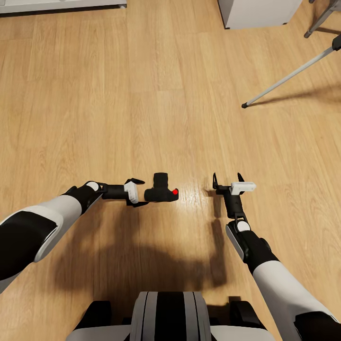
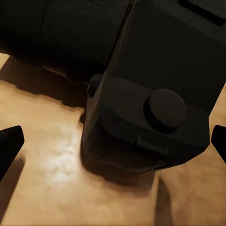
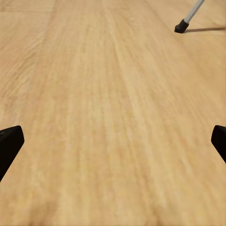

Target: Attach the digital camera to the camera tripod in the bedroom.

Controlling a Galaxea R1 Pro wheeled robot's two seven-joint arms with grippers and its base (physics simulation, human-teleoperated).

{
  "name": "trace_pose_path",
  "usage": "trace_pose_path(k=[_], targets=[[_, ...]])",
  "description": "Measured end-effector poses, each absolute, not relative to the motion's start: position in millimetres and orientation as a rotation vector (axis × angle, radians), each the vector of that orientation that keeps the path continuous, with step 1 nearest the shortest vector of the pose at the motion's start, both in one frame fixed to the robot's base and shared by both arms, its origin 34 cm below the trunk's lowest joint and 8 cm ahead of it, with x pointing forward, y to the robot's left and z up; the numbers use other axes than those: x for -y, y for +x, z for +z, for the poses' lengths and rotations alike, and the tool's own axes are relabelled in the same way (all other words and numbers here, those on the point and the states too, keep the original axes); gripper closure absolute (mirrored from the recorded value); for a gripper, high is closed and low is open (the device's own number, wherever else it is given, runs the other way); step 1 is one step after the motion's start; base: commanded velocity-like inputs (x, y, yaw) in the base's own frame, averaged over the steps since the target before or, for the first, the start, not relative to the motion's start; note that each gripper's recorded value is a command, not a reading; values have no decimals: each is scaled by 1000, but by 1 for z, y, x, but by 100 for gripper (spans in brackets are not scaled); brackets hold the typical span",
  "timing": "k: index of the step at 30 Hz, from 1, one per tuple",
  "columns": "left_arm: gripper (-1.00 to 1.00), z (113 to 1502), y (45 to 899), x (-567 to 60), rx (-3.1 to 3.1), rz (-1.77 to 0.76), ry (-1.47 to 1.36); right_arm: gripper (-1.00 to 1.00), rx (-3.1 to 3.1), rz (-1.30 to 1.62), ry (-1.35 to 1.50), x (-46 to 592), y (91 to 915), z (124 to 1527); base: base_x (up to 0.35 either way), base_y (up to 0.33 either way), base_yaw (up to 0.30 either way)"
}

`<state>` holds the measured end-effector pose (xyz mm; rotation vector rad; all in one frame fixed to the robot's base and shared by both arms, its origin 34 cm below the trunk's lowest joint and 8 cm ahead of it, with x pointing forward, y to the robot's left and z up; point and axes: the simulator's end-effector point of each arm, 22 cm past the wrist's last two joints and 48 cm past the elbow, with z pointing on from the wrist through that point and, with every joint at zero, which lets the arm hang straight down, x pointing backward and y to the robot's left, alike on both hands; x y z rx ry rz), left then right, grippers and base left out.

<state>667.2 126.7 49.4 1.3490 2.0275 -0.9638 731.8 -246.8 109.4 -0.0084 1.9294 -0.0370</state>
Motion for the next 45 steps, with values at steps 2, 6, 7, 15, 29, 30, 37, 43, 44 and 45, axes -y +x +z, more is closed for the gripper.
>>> trace_pose_path(k=[2,6,7,15,29,30,37,43,44,45], targets=[[-100,49,667,-127,-2027,-964,1349,-100,-1929,-37,-8,247,732,110,0,0,0],[-100,50,667,-125,-2026,-966,1350,-100,-1929,-37,-8,247,732,109,0,0,0],[-100,50,667,-124,-2025,-967,1350,-100,-1929,-37,-8,247,732,109,0,0,0],[-100,50,667,-121,-2020,-973,1350,-100,-1929,-37,-8,247,732,109,0,0,0],[-100,51,666,-117,-2015,-979,1349,-100,-1930,-37,-8,247,732,109,0,0,0],[-100,51,666,-116,-2014,-979,1349,-100,-1930,-37,-8,247,732,109,0,0,0],[-100,51,666,-115,-2014,-981,1349,-100,-1929,-37,-8,247,732,109,0,0,0],[-100,51,666,-115,-2013,-983,1351,-100,-1929,-37,-8,247,732,110,0,0,0],[-100,51,666,-114,-2013,-983,1351,-100,-1929,-37,-8,247,732,109,0,0,0],[-100,51,666,-114,-2013,-984,1351,-100,-1929,-37,-8,247,732,110,0,0,0]])
